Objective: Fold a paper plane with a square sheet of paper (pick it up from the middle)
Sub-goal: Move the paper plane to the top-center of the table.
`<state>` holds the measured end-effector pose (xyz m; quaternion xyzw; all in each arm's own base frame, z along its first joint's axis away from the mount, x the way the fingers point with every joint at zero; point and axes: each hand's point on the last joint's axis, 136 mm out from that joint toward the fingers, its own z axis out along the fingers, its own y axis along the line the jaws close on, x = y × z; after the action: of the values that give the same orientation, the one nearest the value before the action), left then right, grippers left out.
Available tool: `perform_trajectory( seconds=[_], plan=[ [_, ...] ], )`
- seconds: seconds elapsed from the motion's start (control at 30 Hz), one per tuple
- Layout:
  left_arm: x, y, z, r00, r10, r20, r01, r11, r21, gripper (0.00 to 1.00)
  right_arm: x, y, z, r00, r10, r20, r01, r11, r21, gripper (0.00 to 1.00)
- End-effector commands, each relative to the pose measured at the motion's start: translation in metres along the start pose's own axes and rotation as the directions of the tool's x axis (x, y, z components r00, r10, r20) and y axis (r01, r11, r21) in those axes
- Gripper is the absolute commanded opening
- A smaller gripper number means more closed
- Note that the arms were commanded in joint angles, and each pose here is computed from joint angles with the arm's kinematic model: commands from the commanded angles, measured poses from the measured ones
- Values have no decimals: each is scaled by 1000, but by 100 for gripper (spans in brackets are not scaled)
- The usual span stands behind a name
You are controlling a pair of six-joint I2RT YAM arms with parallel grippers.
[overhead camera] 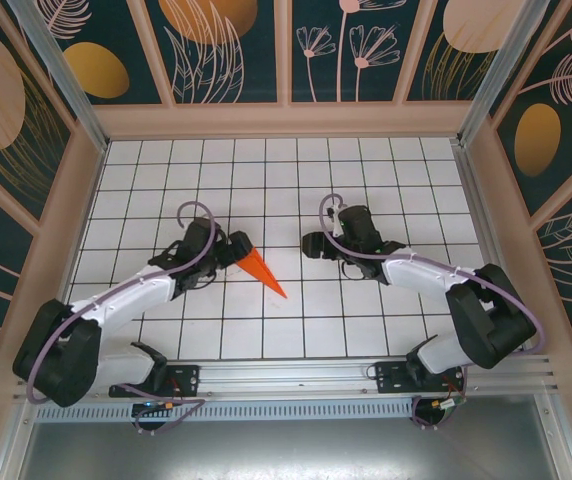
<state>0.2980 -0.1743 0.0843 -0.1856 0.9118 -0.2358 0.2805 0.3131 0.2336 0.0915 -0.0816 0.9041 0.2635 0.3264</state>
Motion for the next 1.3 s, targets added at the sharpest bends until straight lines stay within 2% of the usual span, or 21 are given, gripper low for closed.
perform_trajectory(
  seconds=[0.0,0.1,0.37,0.53,0.77,1.1,1.2,1.27],
  plan=[
    [15,1,9,997,-66,-39,63,995,-76,96,-15,-13,-3,996,-23,84,18,999,51,80],
    [22,-3,18,996,-56,-68,46,990,-130,96,-8,-21,-3,996,-3,93,-4,998,68,80],
    [41,1,30,990,-93,-105,67,972,-224,81,0,-30,-1,996,29,88,-37,995,88,79],
    [49,2,26,985,-128,-117,100,970,-220,71,1,-28,2,997,34,74,-40,996,79,78],
    [59,1,11,974,-195,-117,176,972,-157,67,0,-29,1,997,34,73,-40,995,89,77],
    [69,9,15,965,-222,-138,198,966,-169,61,1,-32,4,997,36,63,-43,994,102,76],
    [70,14,13,960,-249,-127,224,957,-183,57,2,-32,4,997,37,61,-43,994,105,76],
    [68,17,11,954,-280,-103,260,949,-176,49,2,-32,5,998,36,60,-42,994,105,76]
  ],
)
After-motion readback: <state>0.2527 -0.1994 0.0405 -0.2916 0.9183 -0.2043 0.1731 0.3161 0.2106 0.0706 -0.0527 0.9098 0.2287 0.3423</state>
